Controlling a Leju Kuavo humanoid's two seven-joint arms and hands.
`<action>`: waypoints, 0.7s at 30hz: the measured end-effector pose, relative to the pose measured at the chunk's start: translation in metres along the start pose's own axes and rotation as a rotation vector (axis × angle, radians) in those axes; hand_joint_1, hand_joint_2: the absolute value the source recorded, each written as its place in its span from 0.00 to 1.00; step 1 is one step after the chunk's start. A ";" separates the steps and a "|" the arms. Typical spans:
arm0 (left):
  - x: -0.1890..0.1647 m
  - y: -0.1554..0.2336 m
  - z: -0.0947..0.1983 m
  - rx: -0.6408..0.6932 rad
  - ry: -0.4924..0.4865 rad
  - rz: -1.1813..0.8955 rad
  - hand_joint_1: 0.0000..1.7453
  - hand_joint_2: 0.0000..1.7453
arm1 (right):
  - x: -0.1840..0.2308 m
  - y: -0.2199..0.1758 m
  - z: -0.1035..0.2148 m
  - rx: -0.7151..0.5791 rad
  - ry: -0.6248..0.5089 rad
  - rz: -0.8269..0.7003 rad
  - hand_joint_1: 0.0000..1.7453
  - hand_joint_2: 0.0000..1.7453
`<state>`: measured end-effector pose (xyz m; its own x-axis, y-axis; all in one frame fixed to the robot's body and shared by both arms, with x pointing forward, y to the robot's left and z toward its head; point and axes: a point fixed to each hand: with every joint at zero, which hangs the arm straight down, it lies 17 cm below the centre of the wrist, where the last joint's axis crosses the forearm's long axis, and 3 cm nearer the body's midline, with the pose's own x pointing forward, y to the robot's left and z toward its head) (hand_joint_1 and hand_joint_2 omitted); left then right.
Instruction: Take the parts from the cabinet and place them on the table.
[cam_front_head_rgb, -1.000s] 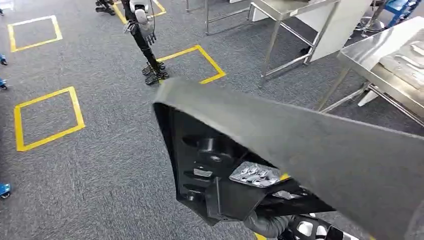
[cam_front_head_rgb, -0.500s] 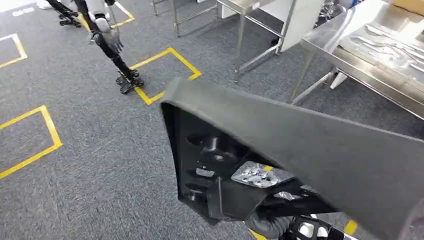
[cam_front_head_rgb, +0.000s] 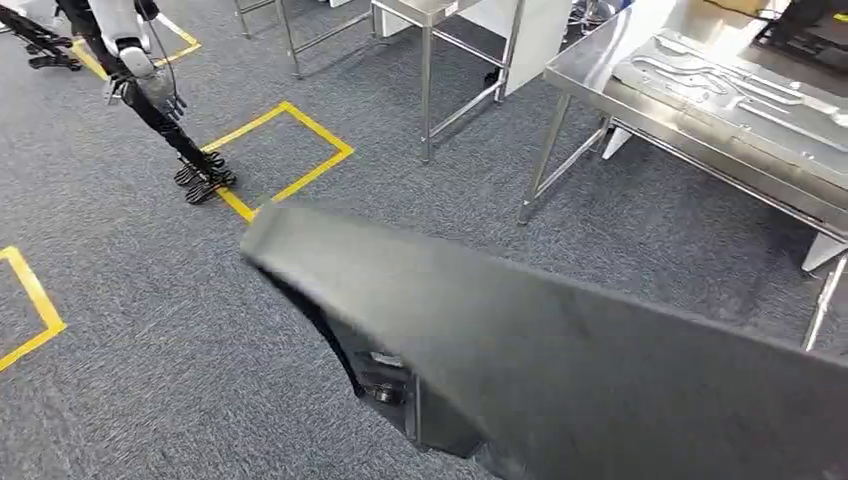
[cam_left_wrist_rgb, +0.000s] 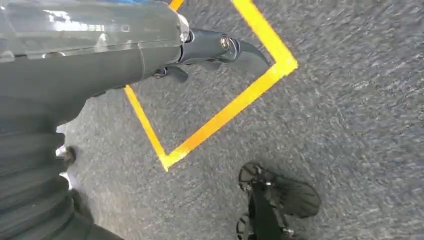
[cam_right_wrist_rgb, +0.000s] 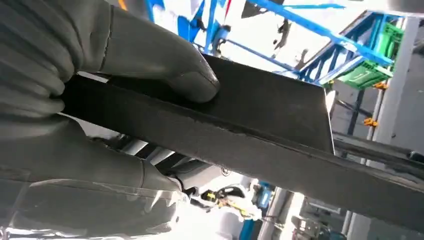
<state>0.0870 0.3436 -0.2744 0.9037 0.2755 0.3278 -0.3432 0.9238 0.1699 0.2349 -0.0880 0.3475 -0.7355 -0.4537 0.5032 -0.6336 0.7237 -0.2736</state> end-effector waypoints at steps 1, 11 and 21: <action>-0.002 0.001 0.000 0.001 0.003 -0.001 0.00 1.00 | 0.000 0.001 0.000 0.002 -0.001 0.001 1.00 1.00; 0.007 -0.002 -0.001 -0.005 -0.012 -0.010 0.00 1.00 | 0.004 -0.006 -0.005 0.017 -0.026 -0.020 1.00 1.00; 0.007 0.000 -0.002 0.001 0.001 -0.011 0.00 1.00 | -0.004 -0.009 -0.006 0.039 -0.018 -0.039 1.00 1.00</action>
<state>0.0939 0.3461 -0.2736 0.9079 0.2653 0.3246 -0.3332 0.9265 0.1749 0.2448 -0.0893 0.3522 -0.7139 -0.4910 0.4993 -0.6708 0.6843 -0.2861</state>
